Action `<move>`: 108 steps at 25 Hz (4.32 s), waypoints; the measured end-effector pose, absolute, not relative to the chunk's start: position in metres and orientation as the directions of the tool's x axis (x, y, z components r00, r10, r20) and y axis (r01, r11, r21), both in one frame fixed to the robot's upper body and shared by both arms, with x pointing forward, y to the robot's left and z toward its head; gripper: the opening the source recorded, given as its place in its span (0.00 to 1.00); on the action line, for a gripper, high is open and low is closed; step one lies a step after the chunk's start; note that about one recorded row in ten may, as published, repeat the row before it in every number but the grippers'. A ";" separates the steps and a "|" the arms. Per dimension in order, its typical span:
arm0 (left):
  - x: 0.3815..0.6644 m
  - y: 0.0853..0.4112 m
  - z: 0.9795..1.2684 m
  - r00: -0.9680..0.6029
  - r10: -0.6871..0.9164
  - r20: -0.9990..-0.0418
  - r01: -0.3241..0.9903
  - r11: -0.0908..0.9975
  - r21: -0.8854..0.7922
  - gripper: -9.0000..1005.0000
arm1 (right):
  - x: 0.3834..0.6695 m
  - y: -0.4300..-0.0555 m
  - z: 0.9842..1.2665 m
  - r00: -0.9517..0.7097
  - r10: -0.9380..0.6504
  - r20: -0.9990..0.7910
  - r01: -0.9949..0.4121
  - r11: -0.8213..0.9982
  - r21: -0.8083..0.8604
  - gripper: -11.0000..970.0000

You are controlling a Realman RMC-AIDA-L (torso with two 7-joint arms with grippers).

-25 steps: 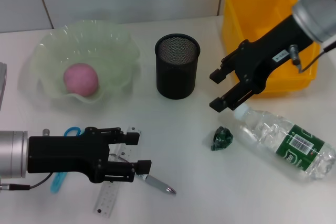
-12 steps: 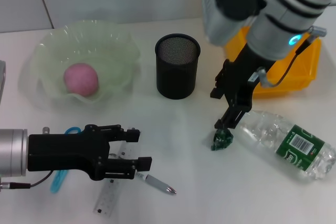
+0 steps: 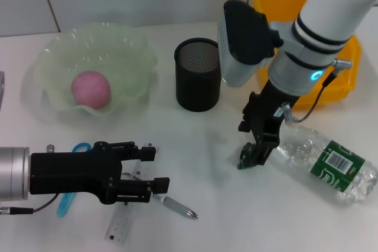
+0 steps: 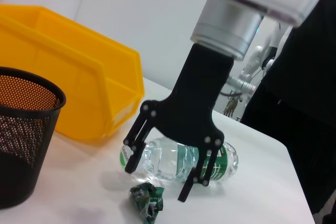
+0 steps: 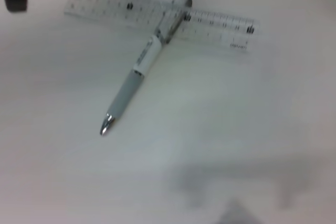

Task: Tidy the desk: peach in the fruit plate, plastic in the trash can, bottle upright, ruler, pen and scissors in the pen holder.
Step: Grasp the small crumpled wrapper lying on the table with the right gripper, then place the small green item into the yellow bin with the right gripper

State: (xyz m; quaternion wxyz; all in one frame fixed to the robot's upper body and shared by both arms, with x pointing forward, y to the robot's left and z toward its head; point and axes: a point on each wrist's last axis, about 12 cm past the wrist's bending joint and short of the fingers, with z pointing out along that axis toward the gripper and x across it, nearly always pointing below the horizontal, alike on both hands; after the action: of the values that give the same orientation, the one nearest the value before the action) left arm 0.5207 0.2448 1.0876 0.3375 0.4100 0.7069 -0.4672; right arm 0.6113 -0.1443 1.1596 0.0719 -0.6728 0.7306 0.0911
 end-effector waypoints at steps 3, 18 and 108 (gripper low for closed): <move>0.521 0.245 1.087 -0.437 0.264 -0.860 0.895 0.228 -0.385 0.81 | 0.611 -0.145 1.153 -0.087 -0.972 -0.218 -0.996 0.082 0.034 0.78; 0.521 0.245 1.087 -0.434 0.265 -0.861 0.896 0.227 -0.382 0.81 | 0.611 -0.145 1.138 -0.088 -0.978 -0.189 -0.996 0.085 0.026 0.78; 0.524 0.251 1.092 -0.428 0.265 -0.864 0.898 0.233 -0.373 0.81 | 0.667 -0.287 1.212 -0.528 -0.234 -0.816 -0.435 0.900 0.024 0.37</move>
State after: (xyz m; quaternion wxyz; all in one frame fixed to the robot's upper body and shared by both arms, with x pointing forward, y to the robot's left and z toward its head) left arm 0.5240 0.2510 1.0918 0.3418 0.4113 0.7070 -0.4627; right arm 0.6670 -0.2866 1.2118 0.4457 -0.1927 0.8669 0.1128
